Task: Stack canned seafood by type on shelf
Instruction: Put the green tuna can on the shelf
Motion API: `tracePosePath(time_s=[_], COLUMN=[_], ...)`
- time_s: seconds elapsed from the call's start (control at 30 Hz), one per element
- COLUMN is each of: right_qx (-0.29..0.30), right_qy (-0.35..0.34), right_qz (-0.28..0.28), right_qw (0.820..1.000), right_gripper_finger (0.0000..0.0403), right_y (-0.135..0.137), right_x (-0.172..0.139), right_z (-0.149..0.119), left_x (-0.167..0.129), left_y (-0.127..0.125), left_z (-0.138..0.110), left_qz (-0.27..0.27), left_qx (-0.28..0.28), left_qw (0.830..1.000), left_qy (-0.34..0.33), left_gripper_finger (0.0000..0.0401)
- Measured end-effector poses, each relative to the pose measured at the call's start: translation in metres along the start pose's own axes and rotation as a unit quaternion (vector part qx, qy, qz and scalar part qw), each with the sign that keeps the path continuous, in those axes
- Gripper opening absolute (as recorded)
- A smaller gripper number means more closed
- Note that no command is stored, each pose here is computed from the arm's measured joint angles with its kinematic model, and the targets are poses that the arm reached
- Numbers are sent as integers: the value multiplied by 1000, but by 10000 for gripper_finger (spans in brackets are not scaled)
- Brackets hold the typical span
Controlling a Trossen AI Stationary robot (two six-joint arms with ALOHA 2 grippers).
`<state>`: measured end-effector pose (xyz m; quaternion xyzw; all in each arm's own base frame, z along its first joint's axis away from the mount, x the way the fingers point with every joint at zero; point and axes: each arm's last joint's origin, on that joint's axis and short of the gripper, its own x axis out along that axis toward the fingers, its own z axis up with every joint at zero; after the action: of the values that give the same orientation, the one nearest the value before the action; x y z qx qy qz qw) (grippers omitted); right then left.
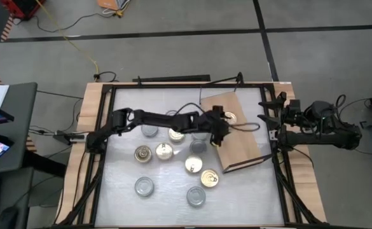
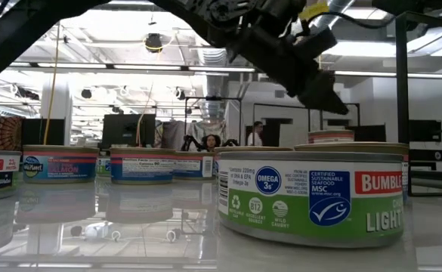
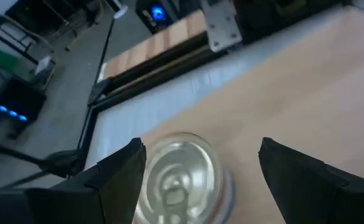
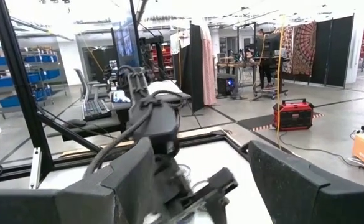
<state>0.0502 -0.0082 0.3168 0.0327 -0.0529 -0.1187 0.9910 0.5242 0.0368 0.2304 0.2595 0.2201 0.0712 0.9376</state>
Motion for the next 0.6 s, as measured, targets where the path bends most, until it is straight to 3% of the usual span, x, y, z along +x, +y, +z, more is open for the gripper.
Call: tracePosePath(time_s=[0.1,0.27,0.4,0.6], right_qx=[3,0,-5,-18], right_qy=[4,16,19,82], right_qz=[3,6,5,-2], right_qw=[1000,1000,1000,996], right_gripper_finger=[283,283,283,283], right_y=[1,3,4,4], right_x=[4,14,18,21], right_z=[0,-1,-1,-13], left_x=[5,9,10,0], left_y=[-4,16,21,16], left_z=[1,-12,-15,-16], left_qz=[2,-11,-32,-13], left_qx=[-18,-74,-68,-56], left_qw=[1000,997,997,997], left_qy=[-24,-24,-33,45], left_gripper_finger=[299,299,296,293])
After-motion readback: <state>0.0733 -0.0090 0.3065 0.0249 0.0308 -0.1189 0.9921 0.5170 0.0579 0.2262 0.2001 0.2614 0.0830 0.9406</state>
